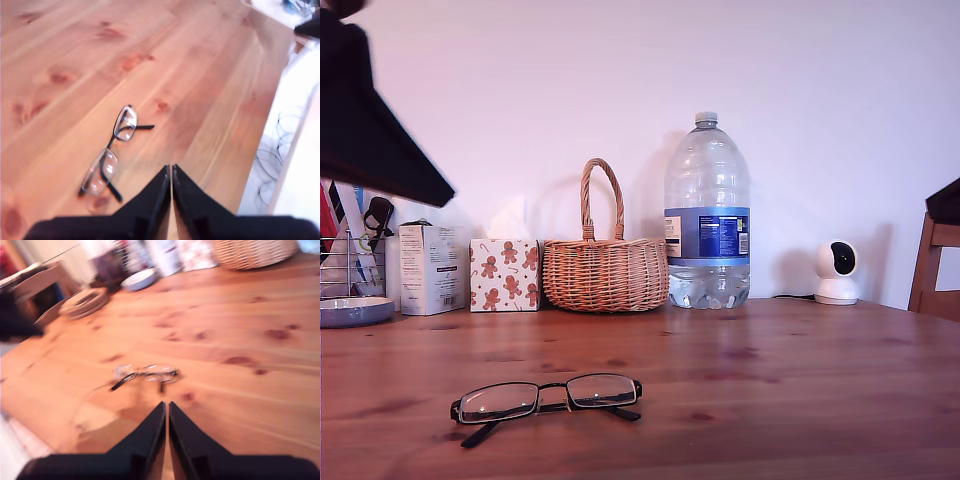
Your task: Pick up the glasses and open them, then place them back on the table
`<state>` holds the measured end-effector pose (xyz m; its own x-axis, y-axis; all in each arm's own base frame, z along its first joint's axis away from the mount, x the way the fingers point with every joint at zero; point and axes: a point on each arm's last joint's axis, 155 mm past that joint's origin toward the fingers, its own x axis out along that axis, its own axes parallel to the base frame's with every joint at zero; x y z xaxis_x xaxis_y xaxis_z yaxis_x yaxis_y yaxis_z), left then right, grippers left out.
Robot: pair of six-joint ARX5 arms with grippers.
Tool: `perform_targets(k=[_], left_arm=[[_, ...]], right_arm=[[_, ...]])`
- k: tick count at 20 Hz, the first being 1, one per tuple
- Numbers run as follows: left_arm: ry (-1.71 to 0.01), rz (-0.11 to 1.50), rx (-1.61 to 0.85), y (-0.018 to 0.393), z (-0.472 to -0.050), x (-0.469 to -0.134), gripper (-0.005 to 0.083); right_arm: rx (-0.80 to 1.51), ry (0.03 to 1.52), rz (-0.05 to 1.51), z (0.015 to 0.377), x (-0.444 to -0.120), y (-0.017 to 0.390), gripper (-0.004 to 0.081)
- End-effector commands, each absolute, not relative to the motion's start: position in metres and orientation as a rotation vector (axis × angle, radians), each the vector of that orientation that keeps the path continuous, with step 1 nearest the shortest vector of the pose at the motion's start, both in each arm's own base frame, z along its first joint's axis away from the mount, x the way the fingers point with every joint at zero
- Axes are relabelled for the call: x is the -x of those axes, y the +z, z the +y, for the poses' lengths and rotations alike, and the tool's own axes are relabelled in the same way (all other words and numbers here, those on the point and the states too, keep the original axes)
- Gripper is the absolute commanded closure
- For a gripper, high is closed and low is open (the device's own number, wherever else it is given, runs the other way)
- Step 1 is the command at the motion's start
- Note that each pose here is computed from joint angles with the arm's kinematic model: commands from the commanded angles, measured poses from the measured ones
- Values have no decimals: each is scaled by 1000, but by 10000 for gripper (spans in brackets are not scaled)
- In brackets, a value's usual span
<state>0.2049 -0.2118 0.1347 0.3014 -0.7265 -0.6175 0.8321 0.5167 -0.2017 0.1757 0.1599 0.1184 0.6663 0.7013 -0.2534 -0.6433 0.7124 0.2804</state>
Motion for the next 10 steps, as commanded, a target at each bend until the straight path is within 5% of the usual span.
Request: perform_targets(k=[1,10], left_arm=[[-1068,738,-235,130,-215,-208,792],[-1133,843,-545,96,-229,-234,782]], right_arm=[[-156,763,354,161,-175,115,782],[-133,810,375,175,-170,112,782]])
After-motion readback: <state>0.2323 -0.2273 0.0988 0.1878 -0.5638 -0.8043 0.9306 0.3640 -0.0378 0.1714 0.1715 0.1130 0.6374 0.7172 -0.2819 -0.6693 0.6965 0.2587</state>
